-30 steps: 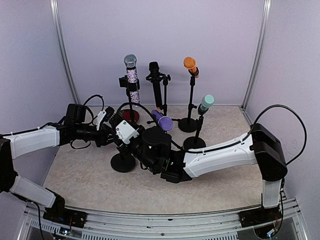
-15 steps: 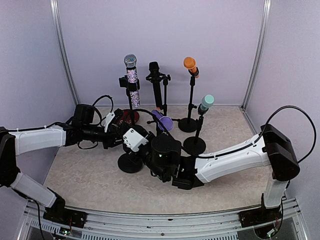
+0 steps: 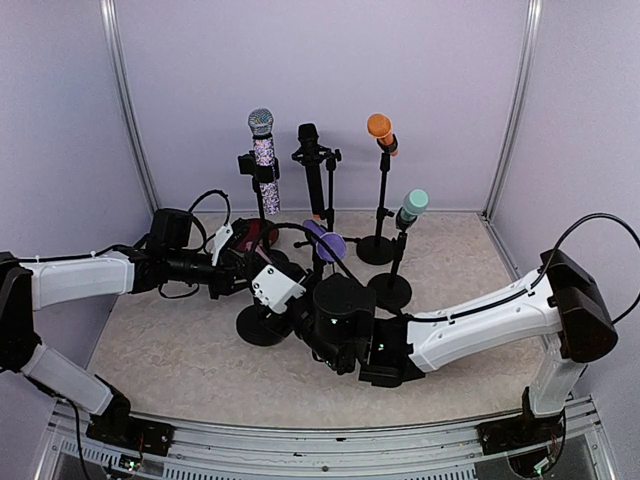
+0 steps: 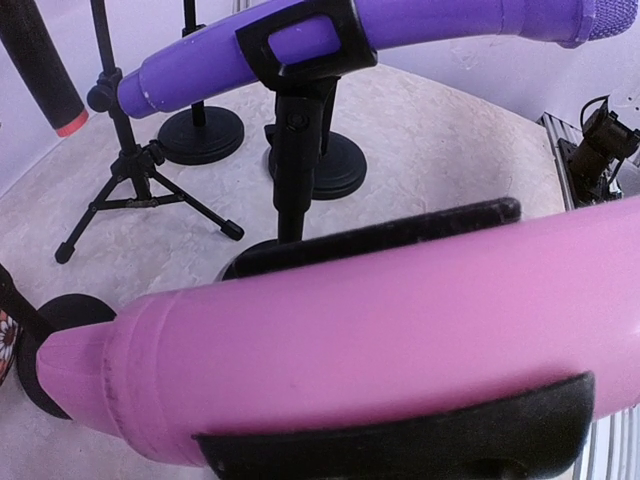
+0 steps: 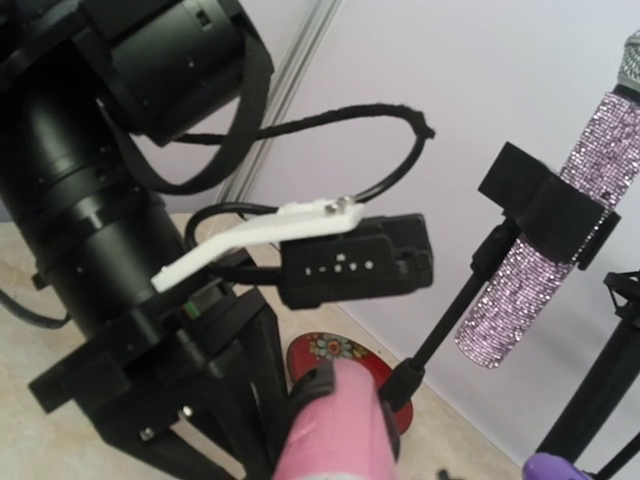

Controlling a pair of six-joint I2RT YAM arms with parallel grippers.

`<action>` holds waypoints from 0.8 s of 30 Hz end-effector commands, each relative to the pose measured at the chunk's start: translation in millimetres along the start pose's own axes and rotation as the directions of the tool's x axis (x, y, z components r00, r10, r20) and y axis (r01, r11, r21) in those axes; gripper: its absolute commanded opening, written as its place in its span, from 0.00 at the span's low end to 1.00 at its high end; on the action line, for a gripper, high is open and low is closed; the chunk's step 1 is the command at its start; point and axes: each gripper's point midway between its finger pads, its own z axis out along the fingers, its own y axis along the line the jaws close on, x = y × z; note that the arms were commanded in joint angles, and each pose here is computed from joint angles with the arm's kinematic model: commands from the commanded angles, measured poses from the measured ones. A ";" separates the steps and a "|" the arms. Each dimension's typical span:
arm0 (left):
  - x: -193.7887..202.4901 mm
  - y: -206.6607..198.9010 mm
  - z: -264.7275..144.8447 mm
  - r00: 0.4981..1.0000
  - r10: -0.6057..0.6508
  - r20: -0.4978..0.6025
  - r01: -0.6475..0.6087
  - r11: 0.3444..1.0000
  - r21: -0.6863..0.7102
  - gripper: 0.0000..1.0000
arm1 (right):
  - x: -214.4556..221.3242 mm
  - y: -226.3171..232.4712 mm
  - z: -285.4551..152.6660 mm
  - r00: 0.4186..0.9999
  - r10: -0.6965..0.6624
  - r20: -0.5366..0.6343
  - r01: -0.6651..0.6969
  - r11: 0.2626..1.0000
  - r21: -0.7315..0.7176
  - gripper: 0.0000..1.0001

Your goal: Remove the microphone from the stand

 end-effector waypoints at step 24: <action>44.4 71.1 -18.8 0.988 -0.098 -0.116 0.054 0.940 -0.336 0.00 | -134.2 -43.1 -91.3 0.933 0.231 0.276 -0.229 0.973 -0.039 0.00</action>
